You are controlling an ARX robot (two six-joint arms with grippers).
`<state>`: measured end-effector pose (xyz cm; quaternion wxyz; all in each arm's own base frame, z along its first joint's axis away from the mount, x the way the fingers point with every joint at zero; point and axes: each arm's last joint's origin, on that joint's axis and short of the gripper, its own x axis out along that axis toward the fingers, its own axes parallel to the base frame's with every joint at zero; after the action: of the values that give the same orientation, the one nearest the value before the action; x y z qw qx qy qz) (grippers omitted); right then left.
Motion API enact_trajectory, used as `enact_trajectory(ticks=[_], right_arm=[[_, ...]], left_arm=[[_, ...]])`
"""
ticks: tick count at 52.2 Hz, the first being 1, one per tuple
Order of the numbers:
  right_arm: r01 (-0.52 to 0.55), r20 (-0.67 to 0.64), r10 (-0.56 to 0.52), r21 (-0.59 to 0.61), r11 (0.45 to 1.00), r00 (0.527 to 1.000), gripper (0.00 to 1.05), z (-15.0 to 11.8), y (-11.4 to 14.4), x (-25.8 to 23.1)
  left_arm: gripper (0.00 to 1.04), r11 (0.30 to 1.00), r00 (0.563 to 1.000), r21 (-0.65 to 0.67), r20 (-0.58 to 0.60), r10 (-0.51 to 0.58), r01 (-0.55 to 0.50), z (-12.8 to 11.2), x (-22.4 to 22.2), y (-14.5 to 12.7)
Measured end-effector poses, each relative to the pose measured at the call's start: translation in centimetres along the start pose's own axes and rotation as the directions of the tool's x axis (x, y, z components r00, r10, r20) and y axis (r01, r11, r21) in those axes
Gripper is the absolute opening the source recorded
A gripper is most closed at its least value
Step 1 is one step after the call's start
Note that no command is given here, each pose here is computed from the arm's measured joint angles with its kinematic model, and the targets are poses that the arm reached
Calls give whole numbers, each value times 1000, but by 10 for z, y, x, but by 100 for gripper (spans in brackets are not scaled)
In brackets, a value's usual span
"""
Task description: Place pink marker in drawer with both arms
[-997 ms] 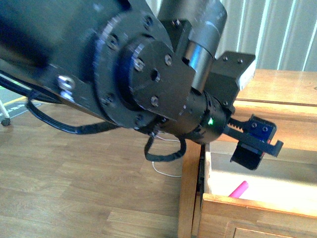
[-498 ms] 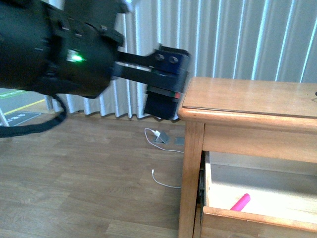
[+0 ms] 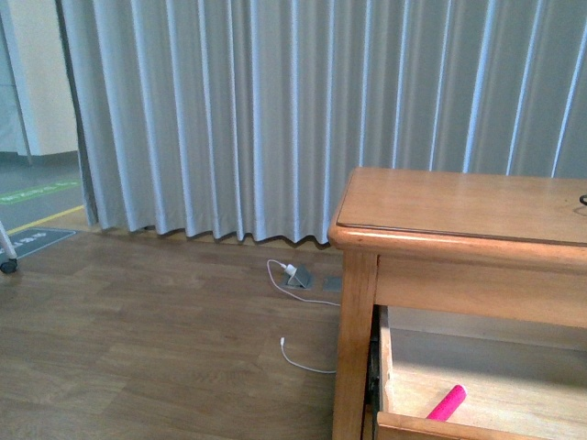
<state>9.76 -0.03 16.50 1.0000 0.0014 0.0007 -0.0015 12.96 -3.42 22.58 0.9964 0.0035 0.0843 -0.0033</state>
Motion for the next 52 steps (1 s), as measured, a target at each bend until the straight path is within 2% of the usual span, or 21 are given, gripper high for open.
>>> enact_trajectory(ticks=[5,23,26,30,34,41,48,52], right_arm=[[0,0,0,0,1000,1000,96,0,0,0],[0,0,0,0,1000,1000,96,0,0,0],[0,0,0,0,1000,1000,96,0,0,0],[0,0,0,0,1000,1000,96,0,0,0],[0,0,0,0,1000,1000,96,0,0,0],[0,0,0,0,1000,1000,96,0,0,0],[0,0,0,0,1000,1000,96,0,0,0],[0,0,0,0,1000,1000,96,0,0,0]], left_arm=[[99,998,999,-50,9,36,-36,-13,-8,7],[98,997,999,-73,19,40,-38,-13,-9,8],[90,998,996,-63,89,4,1,-15,-9,9],[73,999,987,-41,159,-5,11,-23,-10,14],[52,1000,986,-27,165,3,2,-31,-11,19],[26,1000,986,-14,168,-22,24,-39,-13,24],[4,1000,985,-19,170,14,-11,-44,-14,33],[4,1000,987,-14,159,5,-3,-47,-17,33]])
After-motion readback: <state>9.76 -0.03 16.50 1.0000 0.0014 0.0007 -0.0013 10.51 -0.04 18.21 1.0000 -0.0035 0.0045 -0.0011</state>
